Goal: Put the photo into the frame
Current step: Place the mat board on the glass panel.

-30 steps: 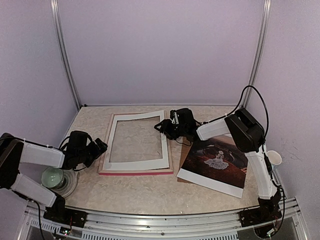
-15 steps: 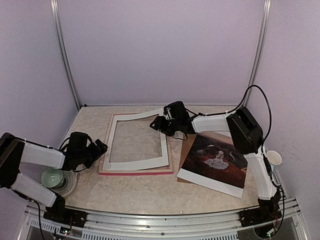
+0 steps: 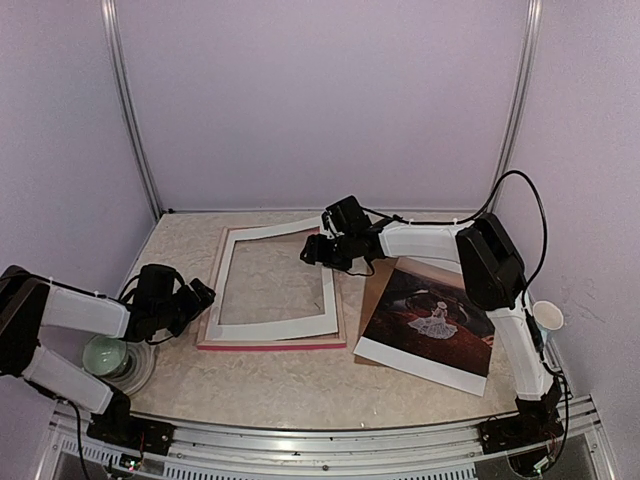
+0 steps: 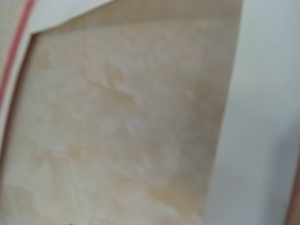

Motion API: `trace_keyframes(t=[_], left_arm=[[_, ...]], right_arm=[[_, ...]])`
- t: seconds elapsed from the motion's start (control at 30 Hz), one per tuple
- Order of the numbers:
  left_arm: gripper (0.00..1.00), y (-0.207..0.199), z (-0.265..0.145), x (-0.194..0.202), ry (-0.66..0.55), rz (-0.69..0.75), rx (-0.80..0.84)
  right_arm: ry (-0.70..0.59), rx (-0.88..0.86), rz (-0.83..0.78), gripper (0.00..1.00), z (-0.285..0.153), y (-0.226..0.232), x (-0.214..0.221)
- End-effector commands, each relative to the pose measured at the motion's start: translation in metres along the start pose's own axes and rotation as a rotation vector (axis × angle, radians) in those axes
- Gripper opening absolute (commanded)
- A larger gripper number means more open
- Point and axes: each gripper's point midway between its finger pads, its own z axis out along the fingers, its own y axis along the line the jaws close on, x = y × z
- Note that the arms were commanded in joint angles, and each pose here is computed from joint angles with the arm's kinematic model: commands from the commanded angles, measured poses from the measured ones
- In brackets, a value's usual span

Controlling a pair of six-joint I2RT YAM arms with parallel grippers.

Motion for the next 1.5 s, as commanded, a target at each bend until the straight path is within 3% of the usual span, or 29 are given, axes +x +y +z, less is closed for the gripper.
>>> trace_keyframes(t=[0.0,1.47], left_arm=[[0.99,0.004,0.001,0.001,0.001,-0.013,0.000],[0.99,0.005,0.001,0.006,0.013,-0.028,0.013]], right_arm=[[0.022,0.036,-0.049,0.71,-0.012,0.005,0.000],[0.066,0.157,-0.190,0.79,-0.027,-0.011,0.001]])
